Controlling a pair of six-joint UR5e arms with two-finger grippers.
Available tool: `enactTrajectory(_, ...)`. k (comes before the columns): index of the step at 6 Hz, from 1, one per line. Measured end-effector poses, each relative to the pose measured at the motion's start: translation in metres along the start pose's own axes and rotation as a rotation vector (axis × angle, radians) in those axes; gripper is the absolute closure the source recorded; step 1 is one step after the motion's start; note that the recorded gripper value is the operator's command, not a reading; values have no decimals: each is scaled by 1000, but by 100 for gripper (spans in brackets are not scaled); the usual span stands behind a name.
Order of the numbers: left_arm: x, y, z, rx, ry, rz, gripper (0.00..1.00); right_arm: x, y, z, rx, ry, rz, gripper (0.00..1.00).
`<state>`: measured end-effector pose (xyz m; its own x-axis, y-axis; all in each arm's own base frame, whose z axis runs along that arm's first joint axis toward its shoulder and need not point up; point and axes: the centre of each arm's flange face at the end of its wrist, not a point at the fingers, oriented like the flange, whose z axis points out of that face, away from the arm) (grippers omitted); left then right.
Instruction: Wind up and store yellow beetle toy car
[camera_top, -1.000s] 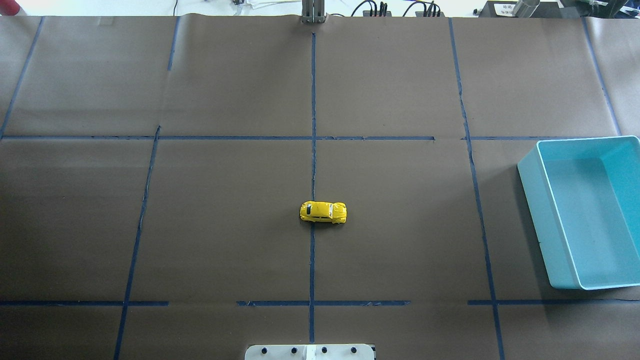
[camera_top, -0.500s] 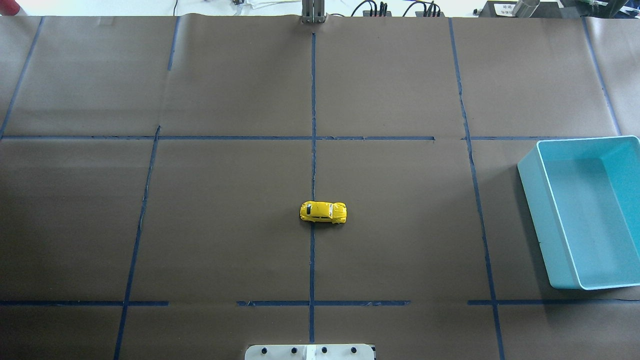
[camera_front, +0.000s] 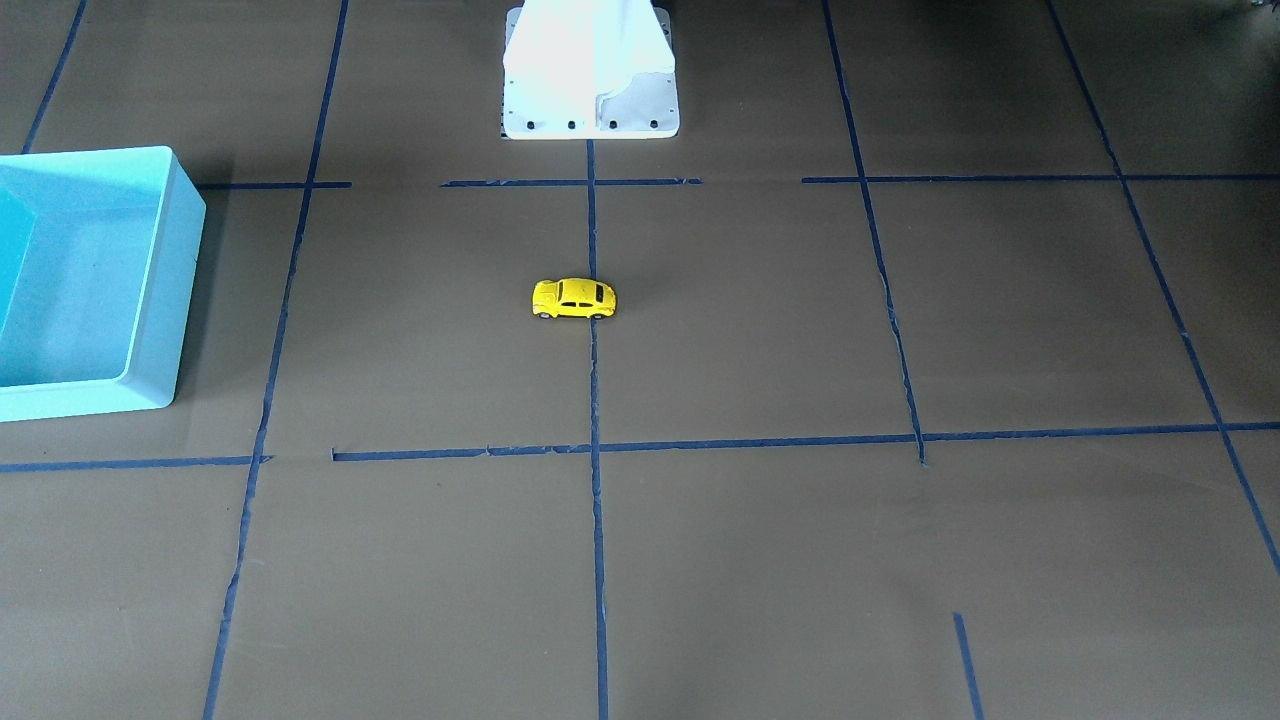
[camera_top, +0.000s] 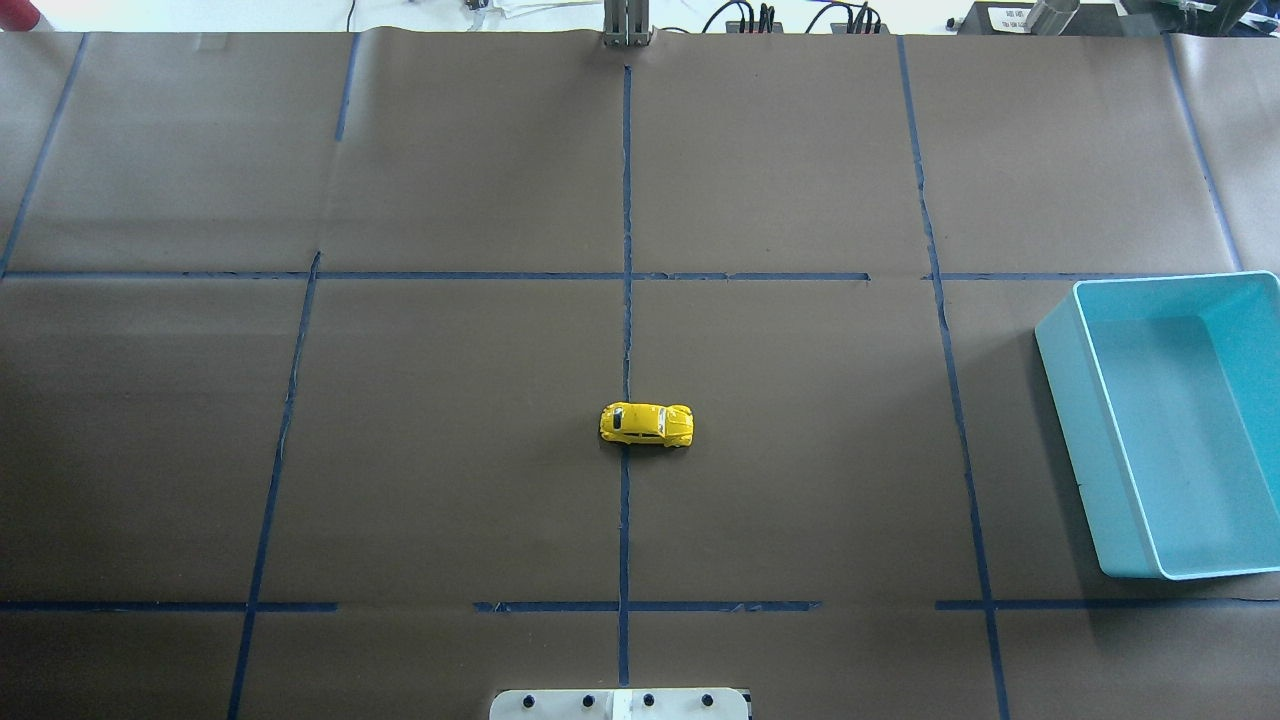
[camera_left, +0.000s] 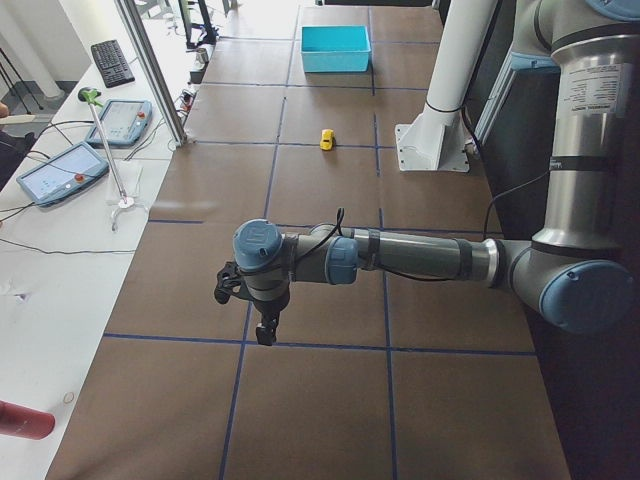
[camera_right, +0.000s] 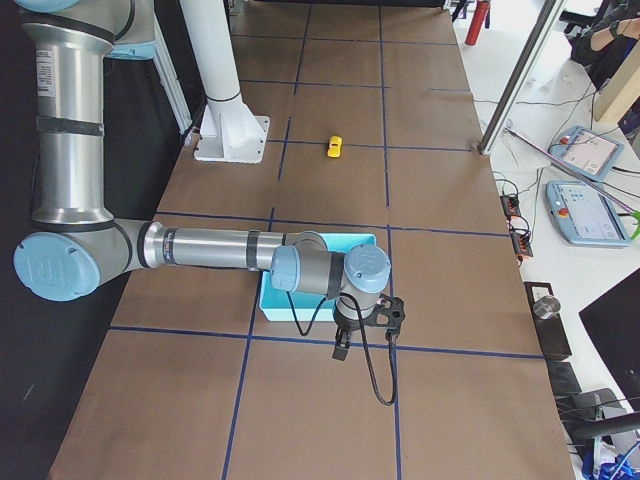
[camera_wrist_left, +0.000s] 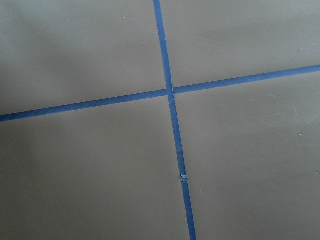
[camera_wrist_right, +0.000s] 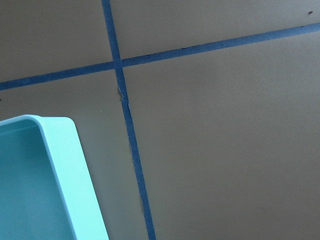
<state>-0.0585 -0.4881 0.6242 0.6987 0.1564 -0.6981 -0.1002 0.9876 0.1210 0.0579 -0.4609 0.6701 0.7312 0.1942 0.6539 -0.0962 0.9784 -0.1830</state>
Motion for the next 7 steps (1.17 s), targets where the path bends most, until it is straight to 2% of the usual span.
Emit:
enactTrajectory(4, 9, -10, -7, 15, -2, 15, 0, 0, 0, 0, 0, 0, 0, 0)
enactTrajectory(7, 47, -49, -15, 39, -3, 104, 0, 1, 0, 1, -1, 1, 1, 0)
